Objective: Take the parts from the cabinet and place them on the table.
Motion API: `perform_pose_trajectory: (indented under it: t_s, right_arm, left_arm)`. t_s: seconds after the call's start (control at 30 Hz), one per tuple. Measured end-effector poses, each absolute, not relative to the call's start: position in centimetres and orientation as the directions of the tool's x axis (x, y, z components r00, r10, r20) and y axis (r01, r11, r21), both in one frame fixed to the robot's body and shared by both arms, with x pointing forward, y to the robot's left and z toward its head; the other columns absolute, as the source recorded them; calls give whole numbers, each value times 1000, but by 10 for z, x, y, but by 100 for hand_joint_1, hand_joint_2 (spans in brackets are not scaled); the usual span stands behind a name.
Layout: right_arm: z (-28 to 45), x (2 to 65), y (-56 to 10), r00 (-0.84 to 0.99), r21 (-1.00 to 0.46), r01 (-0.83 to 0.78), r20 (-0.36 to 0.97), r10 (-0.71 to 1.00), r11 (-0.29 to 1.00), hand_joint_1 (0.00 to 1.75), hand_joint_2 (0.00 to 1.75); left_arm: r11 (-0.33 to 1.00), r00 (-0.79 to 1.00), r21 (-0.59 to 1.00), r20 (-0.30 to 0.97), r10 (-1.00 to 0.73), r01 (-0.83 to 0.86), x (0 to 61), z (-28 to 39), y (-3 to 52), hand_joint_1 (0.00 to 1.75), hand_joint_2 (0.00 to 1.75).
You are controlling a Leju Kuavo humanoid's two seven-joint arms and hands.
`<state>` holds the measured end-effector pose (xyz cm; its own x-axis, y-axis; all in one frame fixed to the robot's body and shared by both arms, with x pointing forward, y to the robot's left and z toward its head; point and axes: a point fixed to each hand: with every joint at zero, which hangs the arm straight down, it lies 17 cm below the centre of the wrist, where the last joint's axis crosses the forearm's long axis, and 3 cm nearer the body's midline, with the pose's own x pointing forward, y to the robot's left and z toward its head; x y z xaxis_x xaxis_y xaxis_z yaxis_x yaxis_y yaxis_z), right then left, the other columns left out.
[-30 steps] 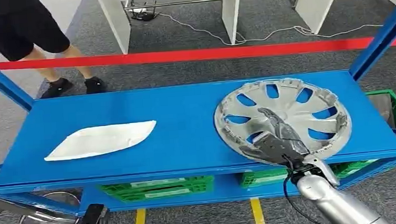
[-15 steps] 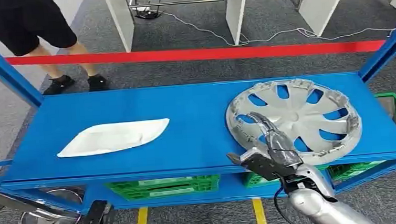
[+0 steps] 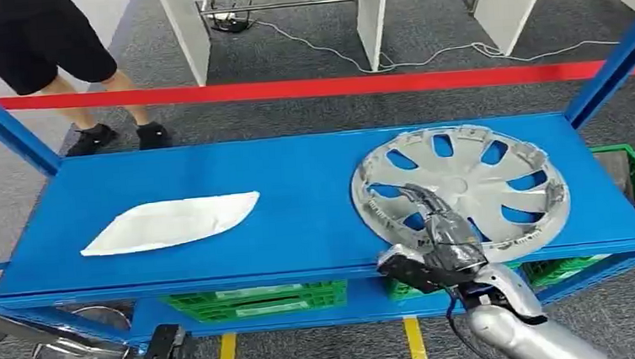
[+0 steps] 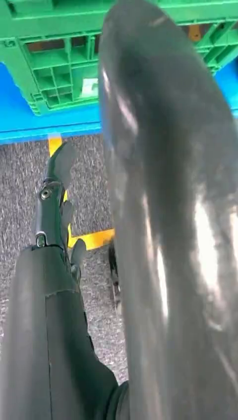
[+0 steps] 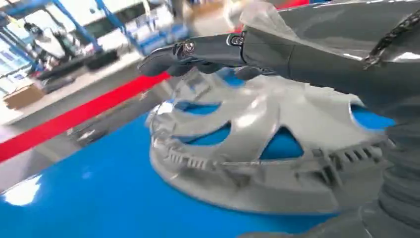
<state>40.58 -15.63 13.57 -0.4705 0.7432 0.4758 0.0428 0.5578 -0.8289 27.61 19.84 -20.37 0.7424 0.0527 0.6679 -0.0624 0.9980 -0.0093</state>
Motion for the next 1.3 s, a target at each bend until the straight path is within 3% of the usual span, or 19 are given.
perform_pose_trajectory:
  t_s: [0.43,1.3]
  right_arm:
    - [102,413,-173,-457,-919,1,350,818,394,0,175]
    - [105,441,-227,-335,-921,48,350,875,387,0,175]
  left_arm:
    - [997,748,-31,659,77,-75,270,-205,187,0,0]
    - [995,745,-41,660,98,-94,269,-205,188,0,0]
